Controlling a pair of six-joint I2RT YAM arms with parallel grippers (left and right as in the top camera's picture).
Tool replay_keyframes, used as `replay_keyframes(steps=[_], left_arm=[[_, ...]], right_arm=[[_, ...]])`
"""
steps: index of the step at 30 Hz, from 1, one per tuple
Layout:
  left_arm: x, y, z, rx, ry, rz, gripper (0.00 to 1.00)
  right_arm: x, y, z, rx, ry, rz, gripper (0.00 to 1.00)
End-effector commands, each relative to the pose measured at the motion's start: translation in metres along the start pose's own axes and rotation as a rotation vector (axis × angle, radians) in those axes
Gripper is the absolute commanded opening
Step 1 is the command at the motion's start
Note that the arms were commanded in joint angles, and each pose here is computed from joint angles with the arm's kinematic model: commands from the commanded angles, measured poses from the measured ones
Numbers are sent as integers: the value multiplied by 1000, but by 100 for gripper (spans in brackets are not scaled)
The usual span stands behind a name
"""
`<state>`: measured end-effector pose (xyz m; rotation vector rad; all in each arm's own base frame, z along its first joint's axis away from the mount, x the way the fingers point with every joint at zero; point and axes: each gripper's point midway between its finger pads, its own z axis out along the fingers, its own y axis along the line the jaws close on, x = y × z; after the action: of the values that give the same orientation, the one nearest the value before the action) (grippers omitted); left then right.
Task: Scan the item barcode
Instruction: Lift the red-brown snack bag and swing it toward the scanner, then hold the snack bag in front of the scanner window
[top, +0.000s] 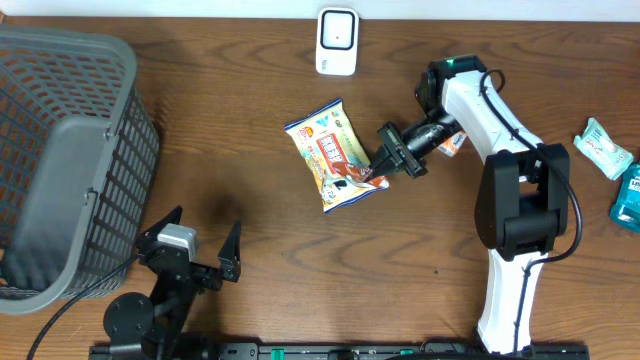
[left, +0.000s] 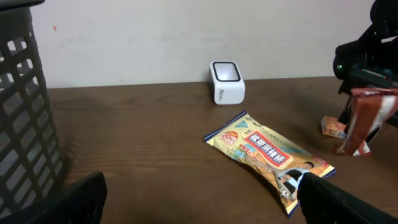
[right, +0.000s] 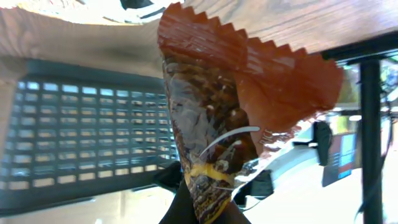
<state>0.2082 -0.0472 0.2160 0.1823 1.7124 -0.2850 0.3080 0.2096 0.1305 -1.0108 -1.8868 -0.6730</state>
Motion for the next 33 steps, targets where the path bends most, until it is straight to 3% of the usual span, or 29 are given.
replay_keyframes(steps=[1, 6, 11, 15, 22, 33], left_arm=[[-3, 0, -1, -1, -7, 17, 98], [-3, 0, -1, -1, -7, 17, 98], [-3, 0, -1, -1, -7, 17, 98], [-3, 0, -1, -1, -7, 17, 98], [-3, 0, -1, -1, -7, 17, 98], [-3, 0, -1, -1, -7, 17, 98]], right_arm=[[4, -3, -3, 6, -15, -90, 1], [-28, 13, -15, -56, -155, 112, 1], [-58, 65, -27, -234, -288, 90, 1], [-65, 97, -39, -349, -329, 18, 1], [-90, 166, -85, -578, -640, -197, 1], [-63, 244, -141, -886, -1083, -461, 2]])
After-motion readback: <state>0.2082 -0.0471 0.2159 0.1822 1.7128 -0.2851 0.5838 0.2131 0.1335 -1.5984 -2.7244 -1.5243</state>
